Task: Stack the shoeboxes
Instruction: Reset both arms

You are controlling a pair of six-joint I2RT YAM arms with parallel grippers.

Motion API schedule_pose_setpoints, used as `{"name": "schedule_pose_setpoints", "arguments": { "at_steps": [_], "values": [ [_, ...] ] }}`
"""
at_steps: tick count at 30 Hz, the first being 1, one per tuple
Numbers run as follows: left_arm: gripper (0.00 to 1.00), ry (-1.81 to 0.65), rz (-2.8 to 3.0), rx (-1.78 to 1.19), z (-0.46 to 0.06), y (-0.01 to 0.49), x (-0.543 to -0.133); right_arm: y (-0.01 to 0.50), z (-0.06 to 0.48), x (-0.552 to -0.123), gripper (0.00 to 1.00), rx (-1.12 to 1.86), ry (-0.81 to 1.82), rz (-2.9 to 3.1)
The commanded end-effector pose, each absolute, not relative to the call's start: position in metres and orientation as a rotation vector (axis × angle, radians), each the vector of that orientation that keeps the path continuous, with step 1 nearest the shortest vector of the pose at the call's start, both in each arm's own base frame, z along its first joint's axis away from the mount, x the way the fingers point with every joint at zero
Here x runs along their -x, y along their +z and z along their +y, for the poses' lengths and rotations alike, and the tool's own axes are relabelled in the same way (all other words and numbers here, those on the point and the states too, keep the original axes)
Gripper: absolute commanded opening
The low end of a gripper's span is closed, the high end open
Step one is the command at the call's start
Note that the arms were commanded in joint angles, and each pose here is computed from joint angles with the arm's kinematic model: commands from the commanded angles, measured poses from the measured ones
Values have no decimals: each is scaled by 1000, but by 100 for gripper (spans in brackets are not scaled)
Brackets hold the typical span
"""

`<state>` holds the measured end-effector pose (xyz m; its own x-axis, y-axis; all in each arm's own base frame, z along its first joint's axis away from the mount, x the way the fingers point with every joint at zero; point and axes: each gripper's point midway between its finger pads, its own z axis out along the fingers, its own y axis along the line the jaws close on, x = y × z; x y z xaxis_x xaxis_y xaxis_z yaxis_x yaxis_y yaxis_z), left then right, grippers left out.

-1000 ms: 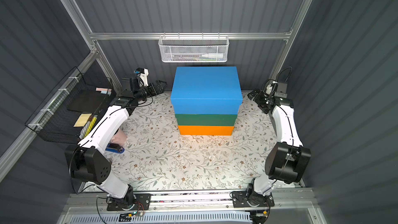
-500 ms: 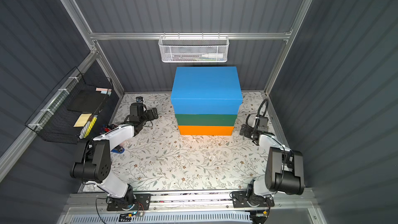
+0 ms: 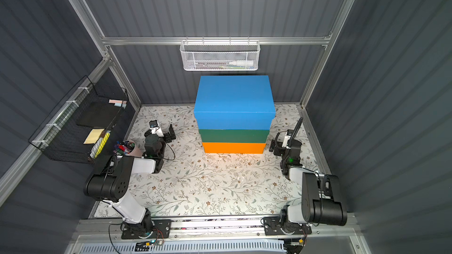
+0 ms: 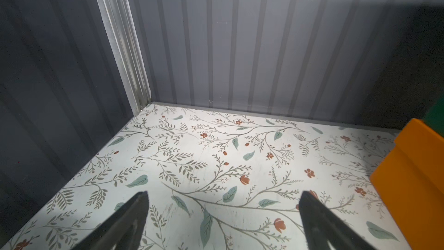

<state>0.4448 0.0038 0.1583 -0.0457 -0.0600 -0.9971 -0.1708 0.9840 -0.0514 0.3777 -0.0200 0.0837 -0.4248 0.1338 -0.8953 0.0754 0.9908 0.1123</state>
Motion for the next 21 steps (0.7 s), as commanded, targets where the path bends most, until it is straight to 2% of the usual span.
{"name": "schedule_pose_setpoints", "arguments": {
  "at_steps": [1,6,21],
  "values": [
    [100,102,1437,138,2,189,-427,98,-13,-387,99,-58,-6,1879],
    [100,47,1468,118,-7,188,-436,93,-22,-390,99,-142,-28,1968],
    [100,43,1477,106,-8,186,-438,91,-14,-397,99,-97,-21,1987]
  ]
}}
